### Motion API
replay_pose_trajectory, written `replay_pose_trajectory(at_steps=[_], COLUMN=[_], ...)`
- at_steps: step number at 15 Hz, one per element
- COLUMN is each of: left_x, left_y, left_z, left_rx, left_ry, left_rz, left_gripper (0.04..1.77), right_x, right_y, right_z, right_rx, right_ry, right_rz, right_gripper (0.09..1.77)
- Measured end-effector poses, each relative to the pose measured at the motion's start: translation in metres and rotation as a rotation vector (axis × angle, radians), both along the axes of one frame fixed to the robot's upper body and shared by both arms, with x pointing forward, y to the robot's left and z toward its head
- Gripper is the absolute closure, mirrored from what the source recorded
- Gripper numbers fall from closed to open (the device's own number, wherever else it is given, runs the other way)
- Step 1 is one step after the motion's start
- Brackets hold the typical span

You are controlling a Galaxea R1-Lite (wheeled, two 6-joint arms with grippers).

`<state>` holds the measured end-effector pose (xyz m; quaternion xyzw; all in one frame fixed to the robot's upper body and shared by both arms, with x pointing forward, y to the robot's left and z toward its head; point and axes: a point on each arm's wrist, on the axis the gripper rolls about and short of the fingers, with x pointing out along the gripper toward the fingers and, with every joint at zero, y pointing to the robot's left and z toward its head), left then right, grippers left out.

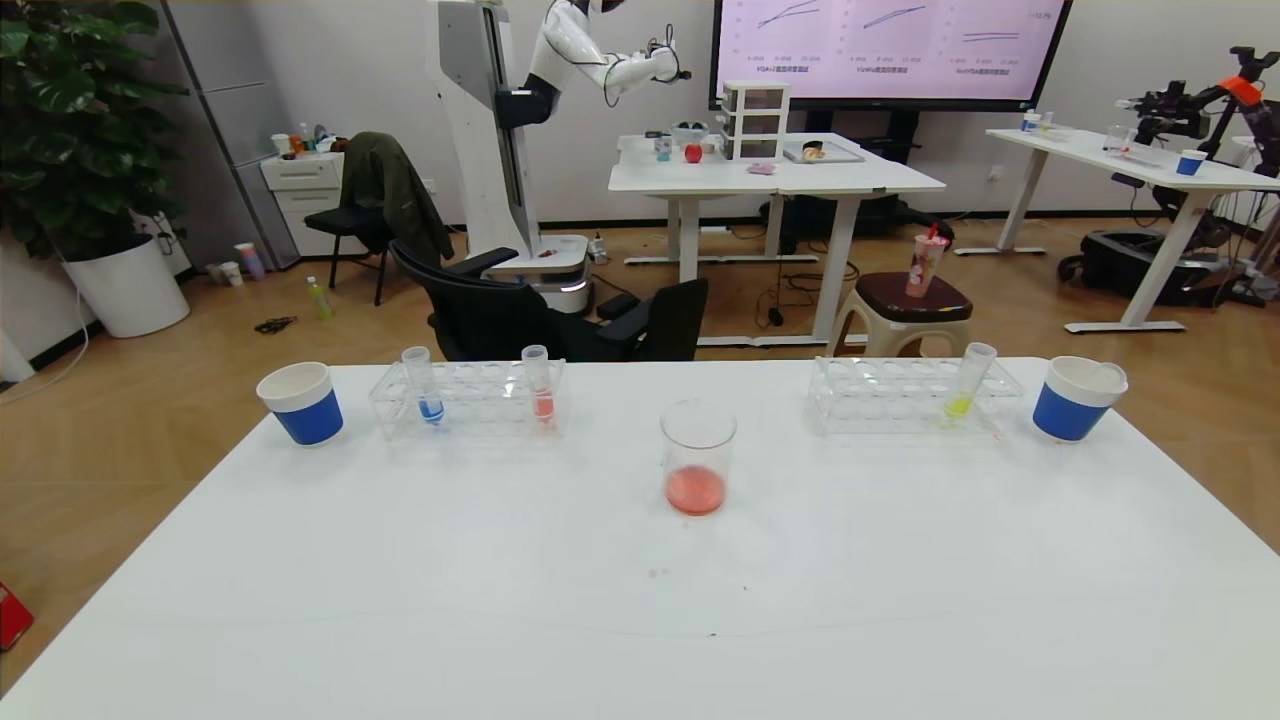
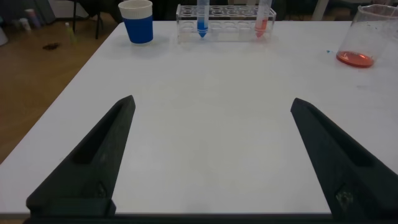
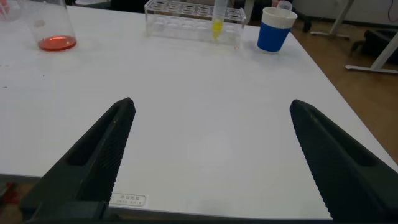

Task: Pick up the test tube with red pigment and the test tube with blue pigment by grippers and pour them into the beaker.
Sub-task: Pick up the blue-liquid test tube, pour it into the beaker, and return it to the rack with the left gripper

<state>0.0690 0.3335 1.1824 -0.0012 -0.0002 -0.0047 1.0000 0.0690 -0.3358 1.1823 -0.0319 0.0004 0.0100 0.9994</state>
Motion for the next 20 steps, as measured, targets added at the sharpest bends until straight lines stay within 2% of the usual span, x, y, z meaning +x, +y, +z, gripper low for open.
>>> replay_pose_trajectory(at_steps=[5,7,9,11,14,16,18,20], left_x=[-0.001,-0.003,-0.002,0.006,0.040,0.076,0.117,0.157], left_y=[0.000,0.000,0.000,0.000,-0.001,-0.001,-0.002,-0.003], left_z=[0.005,0.026,0.060,0.093,0.129,0.145,0.152,0.150], left_rx=[0.020,0.024,0.026,0.026,0.029,0.029,0.030,0.030], left_ry=[-0.010,-0.042,-0.067,-0.062,-0.056,-0.058,-0.045,-0.012], left_rz=[-0.004,-0.004,-0.009,-0.017,-0.025,-0.026,-0.026,-0.025], left_gripper=[0.07,0.07,0.07,0.07,0.07,0.07,0.07,0.07], right_x=[0.000,0.000,0.000,0.000,0.000,0.000,0.000,0.000], right_y=[0.000,0.000,0.000,0.000,0.000,0.000,0.000,0.000], right_z=[0.000,0.000,0.000,0.000,0.000,0.000,0.000,0.000], right_rx=[0.000,0.000,0.000,0.000,0.000,0.000,0.000,0.000], right_ry=[0.001,0.000,0.001,0.001,0.001,0.001,0.001,0.001], right_rz=[-0.001,0.000,0.000,0.000,0.000,0.000,0.000,0.000], right_gripper=[0.12,0.12,0.12,0.12,0.12,0.12,0.12,0.12])
